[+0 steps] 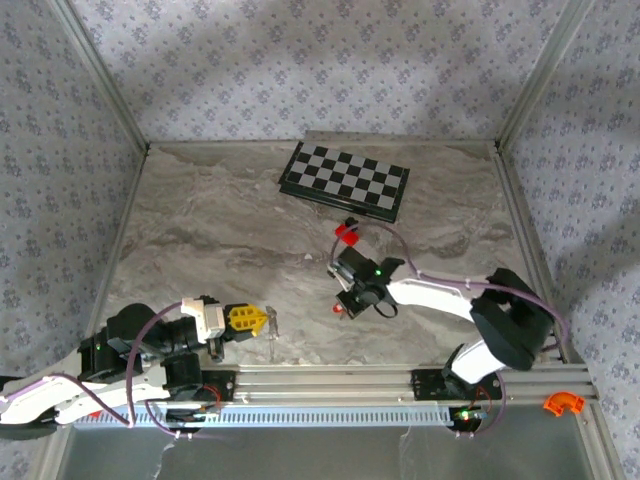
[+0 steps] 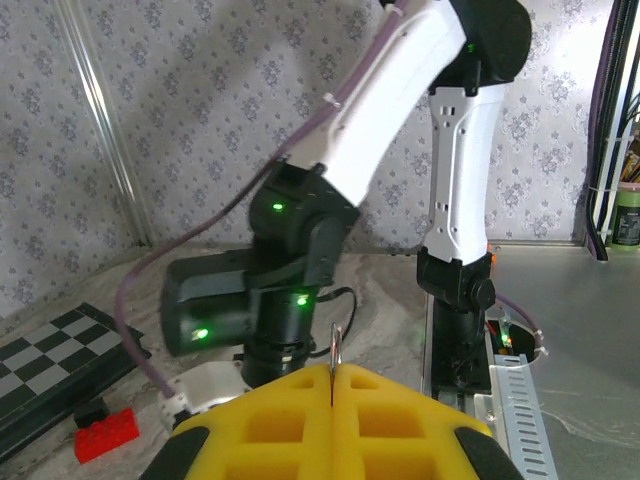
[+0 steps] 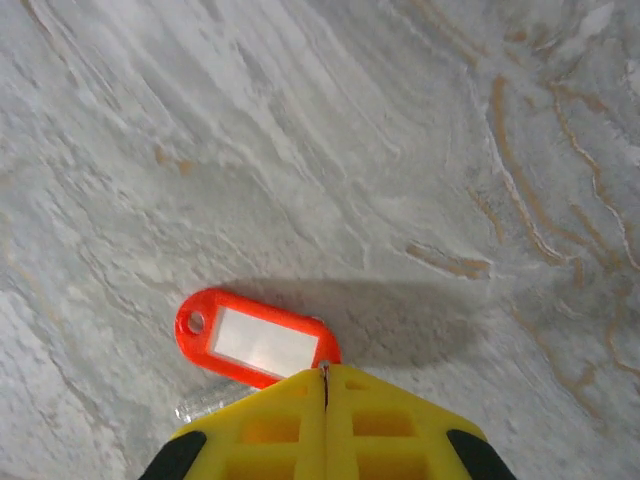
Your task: Put the keys on the keyring
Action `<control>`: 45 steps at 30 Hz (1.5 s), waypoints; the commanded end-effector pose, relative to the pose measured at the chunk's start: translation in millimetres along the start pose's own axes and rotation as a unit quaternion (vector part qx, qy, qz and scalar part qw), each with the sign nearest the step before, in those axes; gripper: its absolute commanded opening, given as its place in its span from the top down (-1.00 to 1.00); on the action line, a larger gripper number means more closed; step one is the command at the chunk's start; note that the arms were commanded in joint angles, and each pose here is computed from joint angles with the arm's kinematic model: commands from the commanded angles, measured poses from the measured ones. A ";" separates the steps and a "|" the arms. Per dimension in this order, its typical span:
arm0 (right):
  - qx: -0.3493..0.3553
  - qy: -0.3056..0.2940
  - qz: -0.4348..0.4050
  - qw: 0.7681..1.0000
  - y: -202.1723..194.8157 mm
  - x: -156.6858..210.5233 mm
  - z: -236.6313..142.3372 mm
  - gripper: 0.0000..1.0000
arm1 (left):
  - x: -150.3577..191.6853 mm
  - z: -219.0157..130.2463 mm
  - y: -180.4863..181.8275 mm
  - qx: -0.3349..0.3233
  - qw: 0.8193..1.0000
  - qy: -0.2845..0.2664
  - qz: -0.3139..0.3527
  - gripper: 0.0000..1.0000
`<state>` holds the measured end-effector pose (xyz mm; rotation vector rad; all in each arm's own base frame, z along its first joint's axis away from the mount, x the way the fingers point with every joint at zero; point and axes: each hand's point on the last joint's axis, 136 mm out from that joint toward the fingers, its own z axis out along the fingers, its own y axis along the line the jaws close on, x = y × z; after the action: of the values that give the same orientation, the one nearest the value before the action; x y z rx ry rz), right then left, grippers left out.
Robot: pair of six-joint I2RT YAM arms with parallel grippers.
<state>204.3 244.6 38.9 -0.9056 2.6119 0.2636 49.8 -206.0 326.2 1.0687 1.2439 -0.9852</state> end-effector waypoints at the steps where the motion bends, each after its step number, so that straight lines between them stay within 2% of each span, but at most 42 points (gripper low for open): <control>1: -0.031 -0.157 0.078 0.984 2.0 -40.7 -11.1 1.00 | -16.8 -4.1 1.3 -0.003 1.000 -0.029 0.006 1.00; 3: -0.034 -0.208 0.099 0.973 -7.3 -42.3 -14.5 1.00 | -17.0 -4.5 1.6 -0.004 1.000 -0.030 0.006 1.00; 10: -0.042 -0.299 0.076 0.950 -8.5 -33.6 -16.4 1.00 | -17.9 -6.0 2.2 -0.006 0.999 -0.032 0.006 1.00; 16: -0.050 -0.287 0.080 0.953 -8.1 -25.9 -8.0 1.00 | -17.8 -6.6 3.4 -0.010 0.999 -0.032 0.007 1.00; 19: -0.051 -0.267 0.085 0.959 -8.0 -23.4 -6.5 0.94 | -18.0 -7.9 3.9 -0.012 0.999 -0.035 0.007 1.00; 24: -0.032 -0.236 0.093 0.967 -14.5 -13.4 -14.7 0.47 | -17.1 -7.9 4.5 -0.014 0.999 -0.034 0.007 1.00; 28: -0.015 -0.216 0.098 0.971 -21.1 -9.5 -33.1 0.27 | -18.1 -8.4 4.8 -0.014 0.999 -0.036 0.007 1.00; 34: -0.016 -0.152 0.083 0.985 -27.7 -14.2 -69.4 0.15 | -16.7 -7.2 4.4 -0.013 0.999 -0.034 0.008 1.00; 37: -0.002 -0.116 0.032 0.993 -30.1 -26.5 -84.2 0.12 | -17.3 -7.6 3.3 -0.010 0.999 -0.035 0.007 1.00; 41: 0.014 -0.027 -0.044 0.999 -23.0 -25.3 -83.2 0.08 | -18.4 -8.6 2.0 -0.006 0.999 -0.037 0.007 1.00; 45: 0.031 0.046 -0.102 0.993 -12.1 -20.2 -62.5 0.07 | -20.1 -9.6 1.2 -0.004 0.999 -0.040 0.007 1.00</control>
<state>234.9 247.7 131.9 -0.9422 2.4495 0.2662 52.6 -201.9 329.0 1.0447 1.2395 -0.9713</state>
